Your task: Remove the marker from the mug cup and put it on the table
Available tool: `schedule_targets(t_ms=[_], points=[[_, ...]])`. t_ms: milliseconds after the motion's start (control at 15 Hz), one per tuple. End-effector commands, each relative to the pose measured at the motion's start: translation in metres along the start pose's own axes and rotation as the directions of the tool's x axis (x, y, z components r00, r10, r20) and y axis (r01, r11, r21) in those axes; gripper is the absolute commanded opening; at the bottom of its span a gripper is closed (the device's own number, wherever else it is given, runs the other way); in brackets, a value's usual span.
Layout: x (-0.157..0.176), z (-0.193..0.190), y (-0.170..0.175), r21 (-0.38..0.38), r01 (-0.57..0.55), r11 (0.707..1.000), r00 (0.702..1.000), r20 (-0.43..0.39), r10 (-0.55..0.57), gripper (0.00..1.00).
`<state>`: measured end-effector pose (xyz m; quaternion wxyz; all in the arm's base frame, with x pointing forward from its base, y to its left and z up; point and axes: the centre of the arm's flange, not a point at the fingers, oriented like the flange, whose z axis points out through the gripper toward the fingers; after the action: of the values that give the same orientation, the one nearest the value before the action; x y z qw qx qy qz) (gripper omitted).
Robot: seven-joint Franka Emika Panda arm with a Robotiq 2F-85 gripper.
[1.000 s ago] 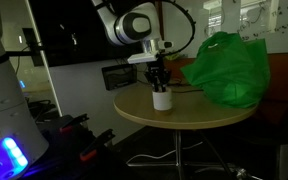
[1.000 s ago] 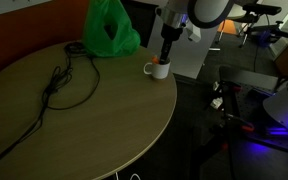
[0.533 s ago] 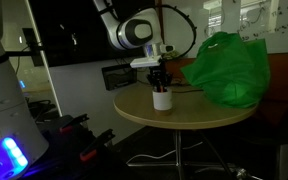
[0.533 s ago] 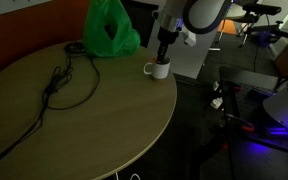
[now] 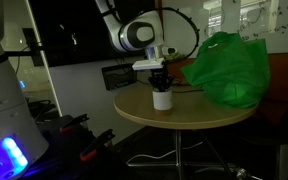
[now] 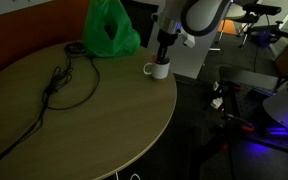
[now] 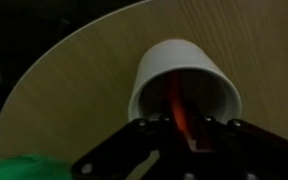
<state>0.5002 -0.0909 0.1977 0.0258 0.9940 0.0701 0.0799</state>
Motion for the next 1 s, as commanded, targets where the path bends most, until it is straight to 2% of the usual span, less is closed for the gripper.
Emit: schedule_targets(t_ms=[0,133,533,667,800,933], points=[[0.002,-0.011,0.006,0.003,0.074,0.997,0.996,-0.049,-0.074,0.05],[0.004,-0.023,0.008,-0.001,0.109,0.994,0.992,-0.056,-0.109,0.05],[0.011,-0.092,0.013,-0.02,0.193,0.981,0.964,-0.184,-0.194,0.05],[0.013,-0.116,0.012,-0.014,0.165,0.986,0.965,-0.204,-0.164,0.05],[0.014,-0.137,0.007,0.017,0.094,0.995,0.974,-0.211,-0.089,0.05],[0.013,-0.147,0.005,0.037,0.032,0.999,0.981,-0.192,-0.024,0.05]])
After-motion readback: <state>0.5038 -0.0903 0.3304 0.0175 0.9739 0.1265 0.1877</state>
